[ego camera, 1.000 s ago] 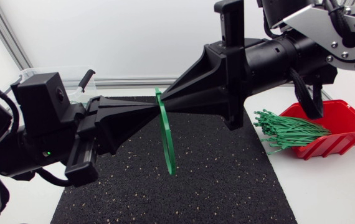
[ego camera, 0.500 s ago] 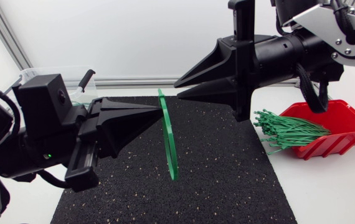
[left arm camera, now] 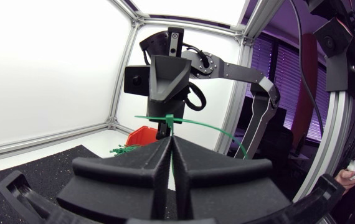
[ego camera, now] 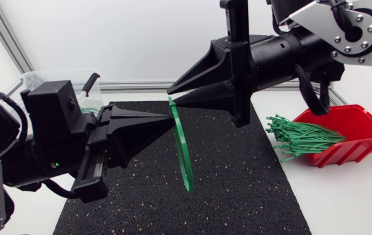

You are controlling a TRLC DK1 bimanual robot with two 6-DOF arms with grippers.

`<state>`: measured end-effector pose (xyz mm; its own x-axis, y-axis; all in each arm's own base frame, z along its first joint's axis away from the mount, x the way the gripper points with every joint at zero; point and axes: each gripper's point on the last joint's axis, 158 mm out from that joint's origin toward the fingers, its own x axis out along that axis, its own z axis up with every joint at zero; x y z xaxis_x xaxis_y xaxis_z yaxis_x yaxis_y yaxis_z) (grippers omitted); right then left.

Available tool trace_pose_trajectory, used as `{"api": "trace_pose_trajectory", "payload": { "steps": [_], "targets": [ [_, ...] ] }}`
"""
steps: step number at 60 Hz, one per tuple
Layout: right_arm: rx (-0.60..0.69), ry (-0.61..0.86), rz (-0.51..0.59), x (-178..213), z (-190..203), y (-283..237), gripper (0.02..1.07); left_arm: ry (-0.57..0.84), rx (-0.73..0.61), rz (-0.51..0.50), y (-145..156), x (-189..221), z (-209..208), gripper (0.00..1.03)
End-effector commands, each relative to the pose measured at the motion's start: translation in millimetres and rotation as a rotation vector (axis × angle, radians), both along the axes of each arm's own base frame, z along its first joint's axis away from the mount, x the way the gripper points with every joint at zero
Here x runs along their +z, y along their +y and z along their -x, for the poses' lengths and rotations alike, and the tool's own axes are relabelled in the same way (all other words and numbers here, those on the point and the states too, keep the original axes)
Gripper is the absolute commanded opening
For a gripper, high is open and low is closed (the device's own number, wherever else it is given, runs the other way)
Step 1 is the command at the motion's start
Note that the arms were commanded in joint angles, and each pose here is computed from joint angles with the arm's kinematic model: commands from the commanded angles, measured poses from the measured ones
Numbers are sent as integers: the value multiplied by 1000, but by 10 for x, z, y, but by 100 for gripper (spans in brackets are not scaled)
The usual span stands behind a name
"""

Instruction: Take a green cable tie from the red box, thread the tail through the head to close it, then place it in the transparent bin on the left.

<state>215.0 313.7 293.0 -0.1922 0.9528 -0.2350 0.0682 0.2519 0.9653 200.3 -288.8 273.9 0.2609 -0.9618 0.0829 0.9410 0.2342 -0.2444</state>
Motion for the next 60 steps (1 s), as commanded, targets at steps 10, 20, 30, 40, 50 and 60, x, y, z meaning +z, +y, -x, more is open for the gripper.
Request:
{"api": "trace_pose_trajectory", "payload": {
  "steps": [10, 20, 30, 40, 50, 60],
  "targets": [
    [14, 16, 2, -26, 10, 43, 30, -33, -20, 7, -45, 73, 30, 4],
    [25, 25, 9, -61, 58, 63, 27, -30, -21, 6, -53, 64, 32, 4],
    [12, 25, 13, -110, 15, 37, 10, -30, -23, 6, -55, 65, 38, 4],
    [6, 22, 15, -130, 10, 24, 8, -27, -29, 5, -69, 69, 54, 4],
    [-36, -5, 30, -168, -110, 48, 8, -26, -60, 7, -100, 110, 181, 4],
    [-71, 55, 78, -487, -382, 96, 8, -39, -103, 23, -112, 250, 458, 4]
  ]
}}
